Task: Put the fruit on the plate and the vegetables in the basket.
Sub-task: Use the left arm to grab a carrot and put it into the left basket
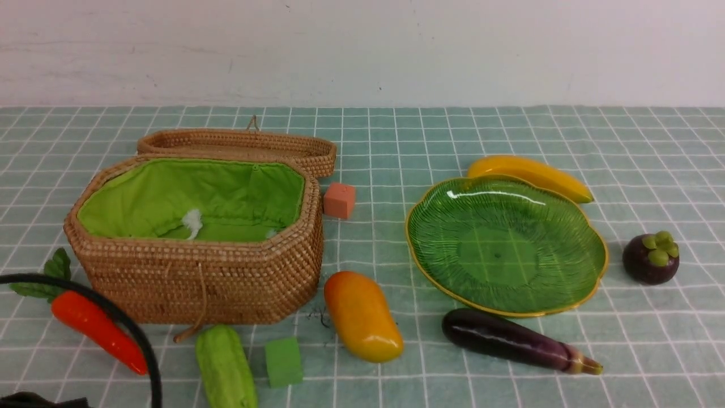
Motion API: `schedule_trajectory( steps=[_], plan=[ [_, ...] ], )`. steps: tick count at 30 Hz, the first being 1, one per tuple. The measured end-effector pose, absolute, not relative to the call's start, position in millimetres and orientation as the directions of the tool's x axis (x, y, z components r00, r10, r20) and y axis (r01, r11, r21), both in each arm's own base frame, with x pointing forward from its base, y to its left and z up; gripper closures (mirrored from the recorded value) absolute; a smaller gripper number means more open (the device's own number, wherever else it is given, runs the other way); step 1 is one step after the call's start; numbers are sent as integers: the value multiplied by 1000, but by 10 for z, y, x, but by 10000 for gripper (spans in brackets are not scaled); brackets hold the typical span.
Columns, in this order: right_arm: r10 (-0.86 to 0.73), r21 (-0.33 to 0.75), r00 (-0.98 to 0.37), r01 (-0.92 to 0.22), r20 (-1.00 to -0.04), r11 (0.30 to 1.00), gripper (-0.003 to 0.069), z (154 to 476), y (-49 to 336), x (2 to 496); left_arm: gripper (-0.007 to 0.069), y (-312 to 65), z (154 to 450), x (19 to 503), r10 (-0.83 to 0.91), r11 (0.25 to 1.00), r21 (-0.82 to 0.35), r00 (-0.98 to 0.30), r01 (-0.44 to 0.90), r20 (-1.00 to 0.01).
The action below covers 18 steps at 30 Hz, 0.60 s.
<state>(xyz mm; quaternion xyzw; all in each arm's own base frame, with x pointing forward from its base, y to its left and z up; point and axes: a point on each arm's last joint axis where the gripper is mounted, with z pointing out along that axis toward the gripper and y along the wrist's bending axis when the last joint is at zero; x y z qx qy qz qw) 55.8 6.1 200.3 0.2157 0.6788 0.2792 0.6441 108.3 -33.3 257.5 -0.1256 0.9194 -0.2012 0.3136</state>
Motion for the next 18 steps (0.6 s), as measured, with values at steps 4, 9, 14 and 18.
schedule_trajectory(
  steps=[4, 9, 14, 18],
  plan=[
    [617, 642, -208, -83, -759, 762, 527, 2428, 112, 492, 638, -326, 2572, 1159, -336, 902, -416, -789, -113, -514],
    [269, 402, -467, -211, -842, 891, 589, 3210, 224, 468, 638, -315, 2646, 1286, -315, 918, -380, -786, -111, -532],
    [-26, 249, -585, -383, -810, 890, 597, 3833, 360, 542, 638, -300, 2678, 1492, -323, 927, -346, -782, -146, -533],
    [-101, 206, -570, -448, -815, 870, 597, 4073, 445, 636, 638, -223, 2650, 1606, -373, 919, -321, -765, -228, -525]
  ],
)
